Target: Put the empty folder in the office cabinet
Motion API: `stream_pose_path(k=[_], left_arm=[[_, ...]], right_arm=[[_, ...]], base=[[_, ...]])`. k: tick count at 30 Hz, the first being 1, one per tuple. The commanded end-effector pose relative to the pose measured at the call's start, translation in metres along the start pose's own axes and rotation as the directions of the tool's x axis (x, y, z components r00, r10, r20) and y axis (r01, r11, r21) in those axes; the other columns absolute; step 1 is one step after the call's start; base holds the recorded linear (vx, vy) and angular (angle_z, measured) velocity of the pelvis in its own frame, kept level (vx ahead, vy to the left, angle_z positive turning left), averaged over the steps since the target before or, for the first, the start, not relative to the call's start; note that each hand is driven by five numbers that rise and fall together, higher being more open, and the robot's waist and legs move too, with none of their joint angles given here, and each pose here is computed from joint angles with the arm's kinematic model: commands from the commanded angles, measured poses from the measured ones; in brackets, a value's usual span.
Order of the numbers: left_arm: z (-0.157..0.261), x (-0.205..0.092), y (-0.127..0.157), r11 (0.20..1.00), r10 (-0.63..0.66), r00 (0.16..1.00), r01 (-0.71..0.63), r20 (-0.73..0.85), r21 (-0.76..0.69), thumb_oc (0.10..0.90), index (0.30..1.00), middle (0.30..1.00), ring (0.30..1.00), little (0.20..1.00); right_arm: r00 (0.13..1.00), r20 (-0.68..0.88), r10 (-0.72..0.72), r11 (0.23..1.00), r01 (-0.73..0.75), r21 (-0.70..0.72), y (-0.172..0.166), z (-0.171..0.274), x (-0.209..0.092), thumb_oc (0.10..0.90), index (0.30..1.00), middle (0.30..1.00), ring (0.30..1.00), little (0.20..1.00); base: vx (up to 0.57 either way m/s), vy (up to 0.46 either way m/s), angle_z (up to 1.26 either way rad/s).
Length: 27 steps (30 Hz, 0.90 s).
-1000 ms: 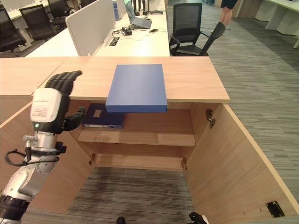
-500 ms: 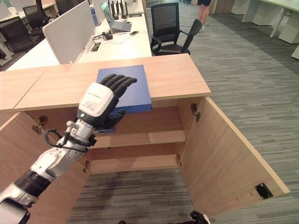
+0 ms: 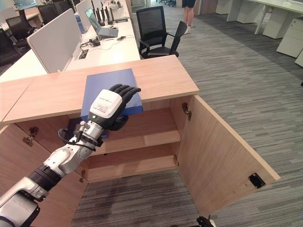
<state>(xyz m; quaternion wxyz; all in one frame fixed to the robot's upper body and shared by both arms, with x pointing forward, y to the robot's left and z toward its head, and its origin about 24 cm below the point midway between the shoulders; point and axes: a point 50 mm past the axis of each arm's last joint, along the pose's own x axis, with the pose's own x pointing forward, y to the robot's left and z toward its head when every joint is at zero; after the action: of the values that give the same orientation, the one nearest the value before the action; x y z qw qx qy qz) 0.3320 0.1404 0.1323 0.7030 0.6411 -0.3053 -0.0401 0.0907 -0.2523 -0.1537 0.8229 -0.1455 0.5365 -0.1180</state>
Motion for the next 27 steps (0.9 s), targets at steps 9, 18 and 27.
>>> stream_pose_path(k=[9, 18, 27], left_arm=[[-0.035, 0.056, 0.064, 0.957, 0.217, 0.973, -0.198, -0.073, 0.210, 0.800, 0.900, 0.900, 0.900, 0.900], [-0.053, 0.057, 0.066, 0.957, 0.205, 0.967, -0.164, -0.154, 0.241, 0.800, 0.900, 0.900, 0.900, 0.900], [-0.066, 0.053, 0.068, 0.957, 0.207, 0.954, -0.152, -0.216, 0.247, 0.725, 0.787, 0.787, 0.787, 0.787]], right_arm=[[0.995, 0.084, -0.048, 0.998, 0.046, 0.031, -0.012, 0.030, 0.006, 0.800, 0.900, 0.900, 0.900, 0.900], [0.996, 0.081, -0.049, 0.998, 0.046, 0.040, -0.014, 0.028, 0.006, 0.800, 0.900, 0.900, 0.900, 0.900], [0.994, 0.098, -0.039, 0.998, 0.034, 0.047, -0.011, 0.030, 0.005, 0.800, 0.900, 0.900, 0.900, 0.900]], base=[[0.00, 0.000, 0.00], [0.00, 0.000, 0.00], [0.00, 0.000, 0.00]])
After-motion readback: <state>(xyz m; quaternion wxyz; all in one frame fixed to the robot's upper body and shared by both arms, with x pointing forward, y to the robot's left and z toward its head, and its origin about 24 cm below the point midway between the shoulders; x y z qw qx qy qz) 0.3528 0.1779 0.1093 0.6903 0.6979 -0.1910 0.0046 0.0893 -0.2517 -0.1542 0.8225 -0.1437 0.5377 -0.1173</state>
